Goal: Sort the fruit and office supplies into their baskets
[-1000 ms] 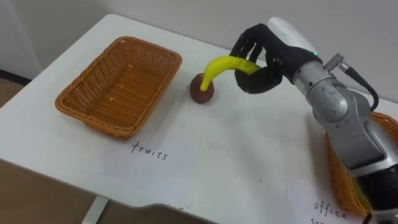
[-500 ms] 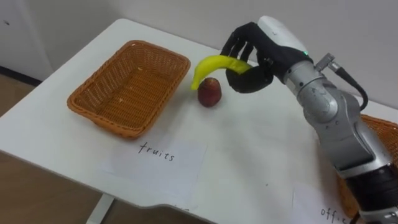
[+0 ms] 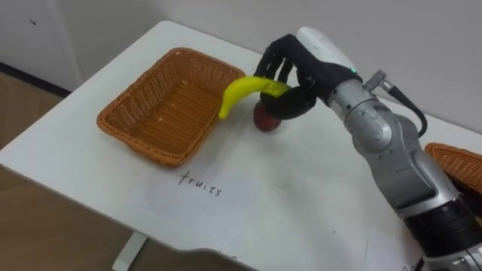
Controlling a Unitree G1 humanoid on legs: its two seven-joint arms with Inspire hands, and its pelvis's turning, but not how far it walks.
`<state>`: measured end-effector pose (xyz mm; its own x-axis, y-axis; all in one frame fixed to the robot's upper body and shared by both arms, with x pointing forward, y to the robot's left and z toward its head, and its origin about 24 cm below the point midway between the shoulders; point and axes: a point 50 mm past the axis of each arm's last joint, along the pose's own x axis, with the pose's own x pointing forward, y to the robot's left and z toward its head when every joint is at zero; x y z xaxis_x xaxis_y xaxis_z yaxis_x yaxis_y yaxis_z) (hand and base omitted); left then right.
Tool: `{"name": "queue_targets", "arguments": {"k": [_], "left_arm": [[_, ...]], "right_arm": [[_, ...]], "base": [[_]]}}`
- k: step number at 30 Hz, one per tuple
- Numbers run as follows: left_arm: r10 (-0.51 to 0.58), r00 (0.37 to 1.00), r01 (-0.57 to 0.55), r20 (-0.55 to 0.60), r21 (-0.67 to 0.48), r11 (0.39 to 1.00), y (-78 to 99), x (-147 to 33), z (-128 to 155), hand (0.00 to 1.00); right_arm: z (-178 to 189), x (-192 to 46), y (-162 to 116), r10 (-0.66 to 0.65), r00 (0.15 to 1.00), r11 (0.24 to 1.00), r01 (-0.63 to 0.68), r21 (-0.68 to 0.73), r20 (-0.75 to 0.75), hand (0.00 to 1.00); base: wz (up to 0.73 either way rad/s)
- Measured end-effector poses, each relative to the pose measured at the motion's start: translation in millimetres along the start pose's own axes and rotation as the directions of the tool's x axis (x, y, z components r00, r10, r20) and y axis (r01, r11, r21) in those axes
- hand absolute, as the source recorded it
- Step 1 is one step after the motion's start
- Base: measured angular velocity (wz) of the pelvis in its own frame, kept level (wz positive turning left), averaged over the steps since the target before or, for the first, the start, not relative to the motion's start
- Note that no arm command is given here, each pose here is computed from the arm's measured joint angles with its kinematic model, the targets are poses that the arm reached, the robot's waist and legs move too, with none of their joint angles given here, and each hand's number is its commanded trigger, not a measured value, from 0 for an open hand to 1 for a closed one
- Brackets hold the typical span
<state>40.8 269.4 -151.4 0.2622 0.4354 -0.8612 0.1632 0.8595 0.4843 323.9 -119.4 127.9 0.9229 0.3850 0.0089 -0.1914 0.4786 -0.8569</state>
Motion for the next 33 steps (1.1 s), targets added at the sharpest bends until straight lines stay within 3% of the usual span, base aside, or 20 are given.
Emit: {"name": "queue_targets", "arguments": {"k": [18, 33], "left_arm": [[-0.027, 0.999, 0.027, -0.03, 0.005, 1.0, -2.1, -0.9, -6, 0.0], [-0.027, 0.999, 0.028, -0.039, 0.015, 0.999, -3.1, -3.2, -14, 0.0]], "right_arm": [[-14, 10, 5, 0.022, 0.997, 1.0, -0.021, 0.018, -0.071, 1.0], [-4, 16, 15, -0.018, 0.999, 0.996, 0.021, 0.09, -0.032, 1.0]], "base": [[0.03], [0.08]]}}
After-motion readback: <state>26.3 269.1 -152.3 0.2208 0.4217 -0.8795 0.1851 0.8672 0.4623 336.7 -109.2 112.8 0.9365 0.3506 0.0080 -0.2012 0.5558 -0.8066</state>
